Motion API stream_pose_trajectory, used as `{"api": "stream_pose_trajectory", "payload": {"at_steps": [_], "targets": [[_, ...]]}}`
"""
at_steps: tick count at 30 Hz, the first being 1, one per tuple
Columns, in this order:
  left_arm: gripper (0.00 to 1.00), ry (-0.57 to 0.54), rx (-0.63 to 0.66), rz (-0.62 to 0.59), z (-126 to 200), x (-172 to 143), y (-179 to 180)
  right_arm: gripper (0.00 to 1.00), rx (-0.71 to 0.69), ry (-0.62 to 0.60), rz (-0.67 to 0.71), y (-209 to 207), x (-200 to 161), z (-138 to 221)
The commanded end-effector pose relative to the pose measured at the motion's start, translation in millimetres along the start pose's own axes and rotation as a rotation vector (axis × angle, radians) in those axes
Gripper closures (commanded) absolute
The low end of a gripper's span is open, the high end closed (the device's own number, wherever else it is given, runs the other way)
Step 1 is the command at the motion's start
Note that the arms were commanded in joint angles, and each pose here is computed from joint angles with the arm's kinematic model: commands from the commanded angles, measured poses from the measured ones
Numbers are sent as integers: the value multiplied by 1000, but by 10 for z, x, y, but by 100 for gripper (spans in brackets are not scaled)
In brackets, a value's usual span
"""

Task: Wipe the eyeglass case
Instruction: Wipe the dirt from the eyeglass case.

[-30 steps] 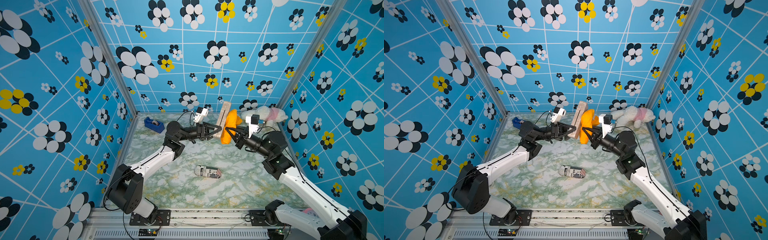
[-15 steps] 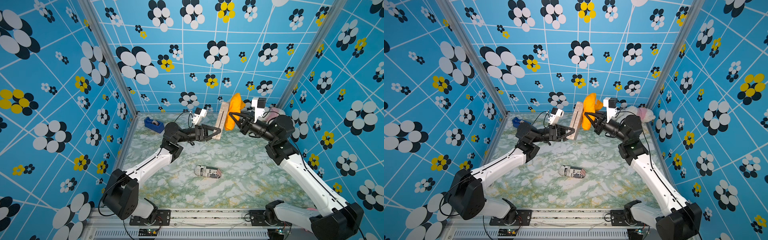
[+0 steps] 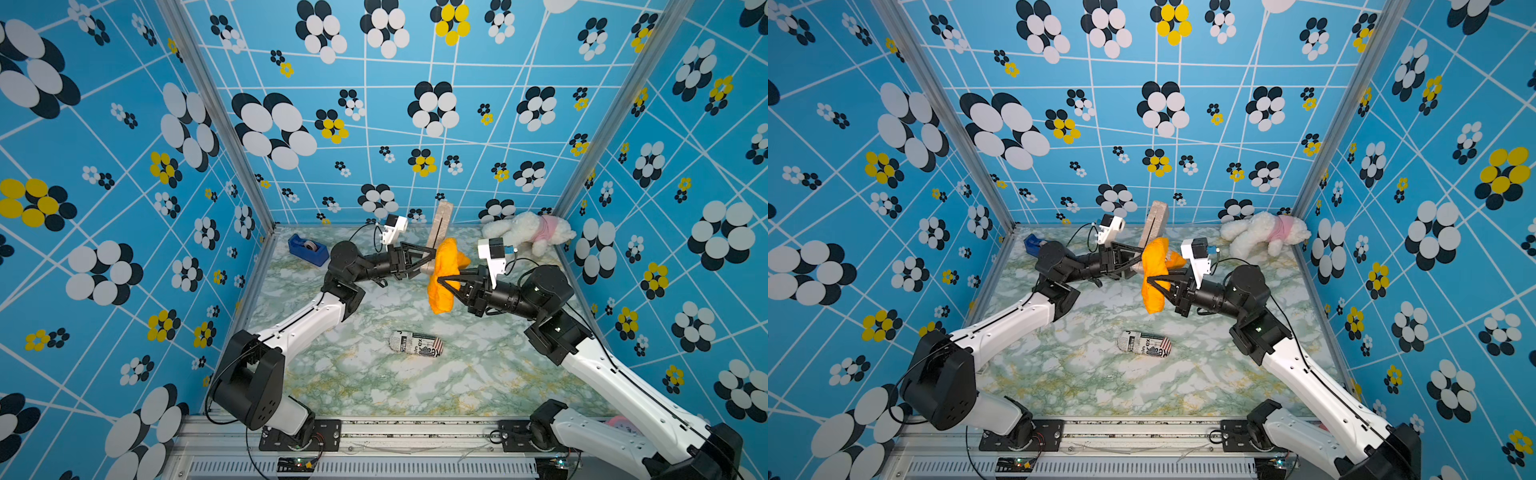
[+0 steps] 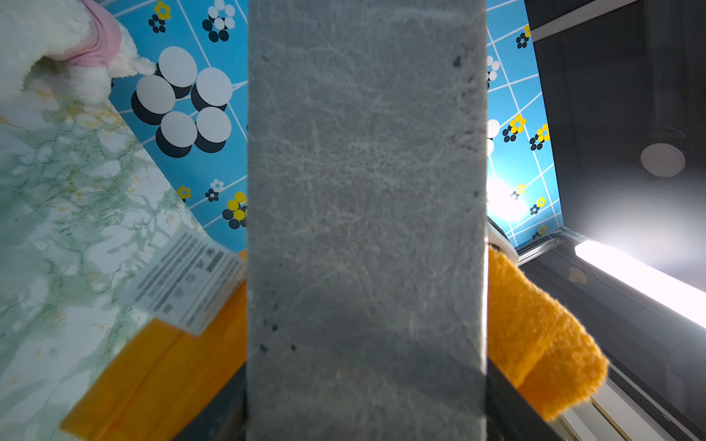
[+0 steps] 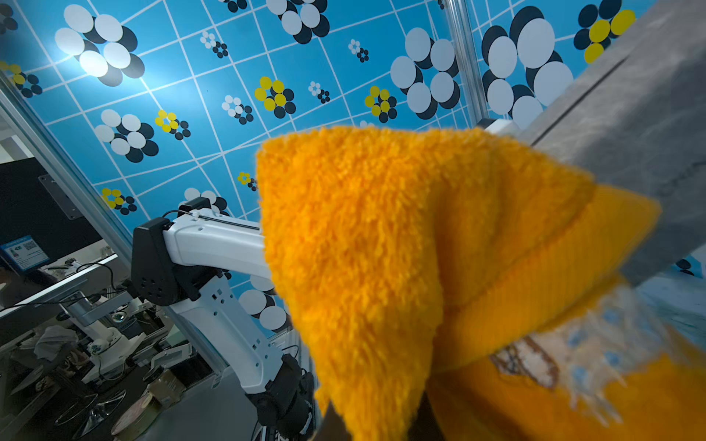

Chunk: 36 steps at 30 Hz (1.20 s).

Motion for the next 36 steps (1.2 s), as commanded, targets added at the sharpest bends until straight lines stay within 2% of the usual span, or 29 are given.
{"api": "stream_pose_trajectory", "payload": {"at_steps": [1, 7, 11, 15, 24, 30, 36], "targets": [[79, -1, -72, -82, -63, -14, -228, 100, 72, -13, -1, 126, -21, -111], [78, -8, -85, -79, -29, -53, -254, 100, -10, 23, 77, -91, 108, -117], [78, -3, -96, -89, -5, -94, -306, 100, -59, -32, 62, -346, 312, 38], [78, 10, -88, -91, 4, -127, -310, 100, -80, -55, 75, -416, 434, 137], [78, 30, -81, -74, -2, -155, -270, 100, -97, -56, 56, -574, 481, 82], [78, -8, -89, -109, -22, -66, -304, 100, 11, -78, -53, -440, 306, 4], [79, -62, -52, -71, -79, 166, -92, 100, 119, 16, -141, -39, -86, -99]]}}
Point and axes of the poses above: each gripper's point midway between its finger pads, its own z axis back along the fingers, its own y axis along the line the jaws close on, x = y × z, the point moved 3 cm from there along z, back along the fingers, and after that the axes turned 12 degrees about z, right-handed, at the moved point
